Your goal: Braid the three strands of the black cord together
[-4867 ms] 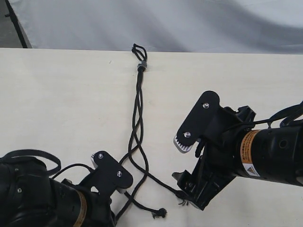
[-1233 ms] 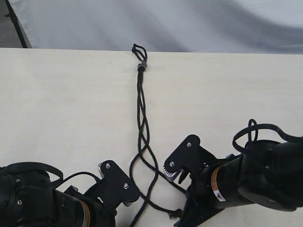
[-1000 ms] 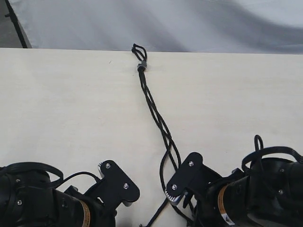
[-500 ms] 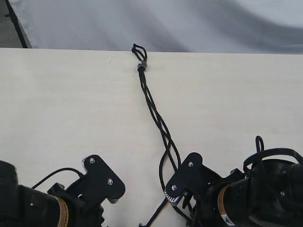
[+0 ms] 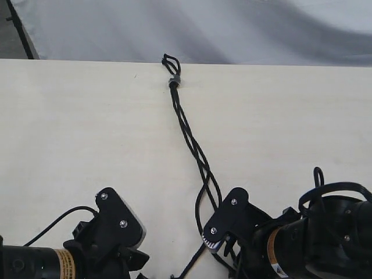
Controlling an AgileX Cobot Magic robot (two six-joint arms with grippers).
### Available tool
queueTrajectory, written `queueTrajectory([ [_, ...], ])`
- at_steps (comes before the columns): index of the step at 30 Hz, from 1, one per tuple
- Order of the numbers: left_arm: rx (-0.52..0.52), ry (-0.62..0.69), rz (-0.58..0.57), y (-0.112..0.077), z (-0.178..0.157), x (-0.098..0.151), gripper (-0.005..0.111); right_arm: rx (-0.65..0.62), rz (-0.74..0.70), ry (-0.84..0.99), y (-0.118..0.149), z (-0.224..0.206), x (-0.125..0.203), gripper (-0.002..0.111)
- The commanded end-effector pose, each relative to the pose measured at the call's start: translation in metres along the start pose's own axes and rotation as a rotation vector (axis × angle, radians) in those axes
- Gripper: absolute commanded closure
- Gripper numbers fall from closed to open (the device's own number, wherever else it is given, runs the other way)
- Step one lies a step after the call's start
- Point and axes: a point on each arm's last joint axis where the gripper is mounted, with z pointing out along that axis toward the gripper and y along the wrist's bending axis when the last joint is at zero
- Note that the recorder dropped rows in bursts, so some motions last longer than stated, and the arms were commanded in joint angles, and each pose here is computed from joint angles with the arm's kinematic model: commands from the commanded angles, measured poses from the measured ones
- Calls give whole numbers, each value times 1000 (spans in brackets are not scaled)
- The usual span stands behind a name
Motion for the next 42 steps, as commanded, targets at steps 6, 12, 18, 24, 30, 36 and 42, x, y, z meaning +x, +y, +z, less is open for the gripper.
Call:
queueTrajectory([
  [6, 46, -41, 61, -2, 28, 7, 58, 0, 1, 21, 1, 1, 5, 108],
  [12, 50, -19, 62, 0, 44, 16, 58, 0, 1, 21, 1, 1, 5, 108],
  [18, 51, 6, 77, 1, 50, 22, 58, 0, 1, 19, 1, 1, 4, 108],
  [24, 45, 54, 51, 1, 50, 27, 92, 0, 1, 19, 1, 1, 4, 108],
  [30, 37, 75, 14, 2, 50, 28, 106, 1, -2, 24, 1, 1, 5, 108],
  [36, 37, 127, 12, -2, 40, 39, 106, 2, -2, 26, 1, 1, 5, 108],
  [42, 58, 105, 21, -7, 10, 43, 106, 2, -2, 26, 1, 1, 5, 108],
])
